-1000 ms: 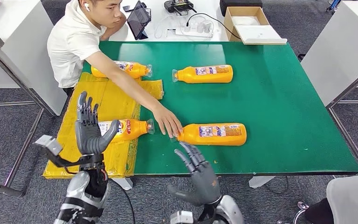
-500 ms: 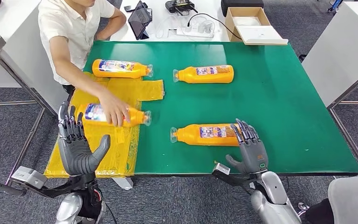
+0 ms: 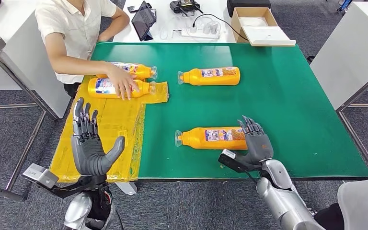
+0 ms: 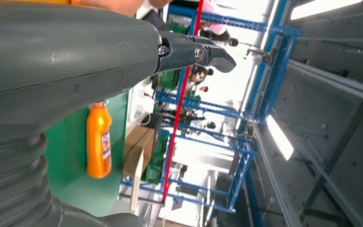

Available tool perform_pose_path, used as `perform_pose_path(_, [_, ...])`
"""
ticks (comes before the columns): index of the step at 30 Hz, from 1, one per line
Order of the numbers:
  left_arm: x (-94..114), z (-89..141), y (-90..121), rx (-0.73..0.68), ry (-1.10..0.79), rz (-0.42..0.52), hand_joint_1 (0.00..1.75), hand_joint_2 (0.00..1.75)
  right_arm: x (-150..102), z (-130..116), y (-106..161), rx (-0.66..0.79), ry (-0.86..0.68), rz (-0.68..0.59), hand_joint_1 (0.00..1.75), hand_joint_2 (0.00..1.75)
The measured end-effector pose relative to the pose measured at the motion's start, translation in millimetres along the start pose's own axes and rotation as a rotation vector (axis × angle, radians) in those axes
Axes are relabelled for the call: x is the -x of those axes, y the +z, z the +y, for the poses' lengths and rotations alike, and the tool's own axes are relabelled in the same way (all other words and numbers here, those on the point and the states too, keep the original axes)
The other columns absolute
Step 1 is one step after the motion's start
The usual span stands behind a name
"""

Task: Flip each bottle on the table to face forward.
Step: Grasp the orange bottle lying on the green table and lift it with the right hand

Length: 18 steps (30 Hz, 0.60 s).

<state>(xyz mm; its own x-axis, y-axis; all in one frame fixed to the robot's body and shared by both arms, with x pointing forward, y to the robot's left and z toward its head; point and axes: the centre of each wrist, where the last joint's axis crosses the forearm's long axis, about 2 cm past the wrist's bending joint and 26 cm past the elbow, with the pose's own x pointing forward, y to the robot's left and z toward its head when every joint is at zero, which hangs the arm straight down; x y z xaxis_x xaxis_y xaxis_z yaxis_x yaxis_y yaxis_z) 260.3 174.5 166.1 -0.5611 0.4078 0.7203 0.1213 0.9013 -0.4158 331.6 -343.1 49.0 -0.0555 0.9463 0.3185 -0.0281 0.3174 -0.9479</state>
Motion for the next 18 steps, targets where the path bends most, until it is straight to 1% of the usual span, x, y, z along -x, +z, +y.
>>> perform_pose_path(4, [2,-5,-3,0.023,0.022,0.020,0.00,1.75,-2,0,-11,-0.096,-0.007,0.043,0.00,1.75])
perform_pose_path(10, [7,-11,-10,0.071,0.071,0.070,0.00,1.75,-9,-8,-32,-0.256,-0.014,0.082,0.00,1.75])
perform_pose_path(12, [9,-13,-12,0.089,0.092,0.084,0.00,1.75,-11,-11,-37,-0.318,-0.022,0.090,0.04,1.75])
perform_pose_path(16, [12,-16,-14,0.110,0.111,0.101,0.00,1.75,-13,-15,-43,-0.376,-0.039,0.094,1.45,1.75])
perform_pose_path(18, [13,-16,-15,0.115,0.115,0.106,0.00,1.75,-13,-15,-44,-0.389,-0.045,0.088,1.48,1.75])
